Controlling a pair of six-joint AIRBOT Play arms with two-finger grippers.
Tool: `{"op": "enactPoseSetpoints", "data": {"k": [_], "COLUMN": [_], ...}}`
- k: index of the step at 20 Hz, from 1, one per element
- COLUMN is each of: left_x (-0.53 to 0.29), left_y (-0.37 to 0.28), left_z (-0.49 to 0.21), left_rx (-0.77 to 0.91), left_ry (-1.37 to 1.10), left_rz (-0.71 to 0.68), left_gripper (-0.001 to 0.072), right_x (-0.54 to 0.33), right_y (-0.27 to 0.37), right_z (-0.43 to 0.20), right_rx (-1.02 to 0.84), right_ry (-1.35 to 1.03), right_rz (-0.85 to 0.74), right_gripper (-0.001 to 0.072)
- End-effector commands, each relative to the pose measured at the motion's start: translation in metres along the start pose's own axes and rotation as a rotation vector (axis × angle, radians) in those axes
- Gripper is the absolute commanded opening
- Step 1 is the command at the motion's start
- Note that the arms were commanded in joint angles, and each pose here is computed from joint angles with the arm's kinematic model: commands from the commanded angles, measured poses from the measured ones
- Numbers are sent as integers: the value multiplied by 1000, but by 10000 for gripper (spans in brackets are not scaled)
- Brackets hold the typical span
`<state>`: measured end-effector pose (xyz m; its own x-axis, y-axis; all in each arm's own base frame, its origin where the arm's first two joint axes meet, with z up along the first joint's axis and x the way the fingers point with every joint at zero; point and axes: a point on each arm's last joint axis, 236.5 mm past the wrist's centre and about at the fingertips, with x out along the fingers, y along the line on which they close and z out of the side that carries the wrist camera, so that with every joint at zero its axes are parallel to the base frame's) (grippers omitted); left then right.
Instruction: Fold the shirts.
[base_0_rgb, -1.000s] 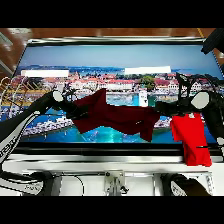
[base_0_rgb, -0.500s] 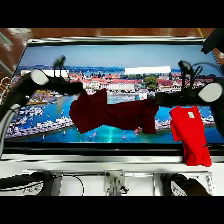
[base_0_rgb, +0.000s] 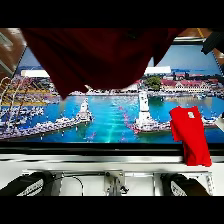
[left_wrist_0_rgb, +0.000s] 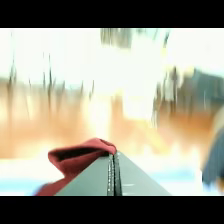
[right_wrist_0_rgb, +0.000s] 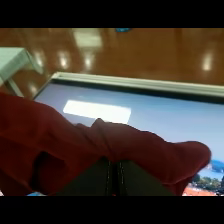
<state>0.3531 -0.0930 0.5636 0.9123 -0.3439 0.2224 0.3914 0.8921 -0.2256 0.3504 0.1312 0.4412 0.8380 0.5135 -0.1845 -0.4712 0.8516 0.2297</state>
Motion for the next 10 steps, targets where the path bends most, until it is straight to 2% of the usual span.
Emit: {"op": "enactPoseSetpoints", "data": {"k": [1,6,10], "left_x": [-66,-76,-10], "left_y": [-7,38,64], "left_z": [80,99,38], "left_rx": [45,7,-170], "left_ry": [-244,-329,-171], "left_rz": [47,180,112], "left_gripper": [29,30,31], "right_x": [-34,-74,-67], "right_y": [28,33,49], "right_z": [-6,-118,-153], "right_rx": [32,57,134], "right_ry": [82,591,732], "right_rz": [35,42,79], "right_gripper": [59,58,58]}}
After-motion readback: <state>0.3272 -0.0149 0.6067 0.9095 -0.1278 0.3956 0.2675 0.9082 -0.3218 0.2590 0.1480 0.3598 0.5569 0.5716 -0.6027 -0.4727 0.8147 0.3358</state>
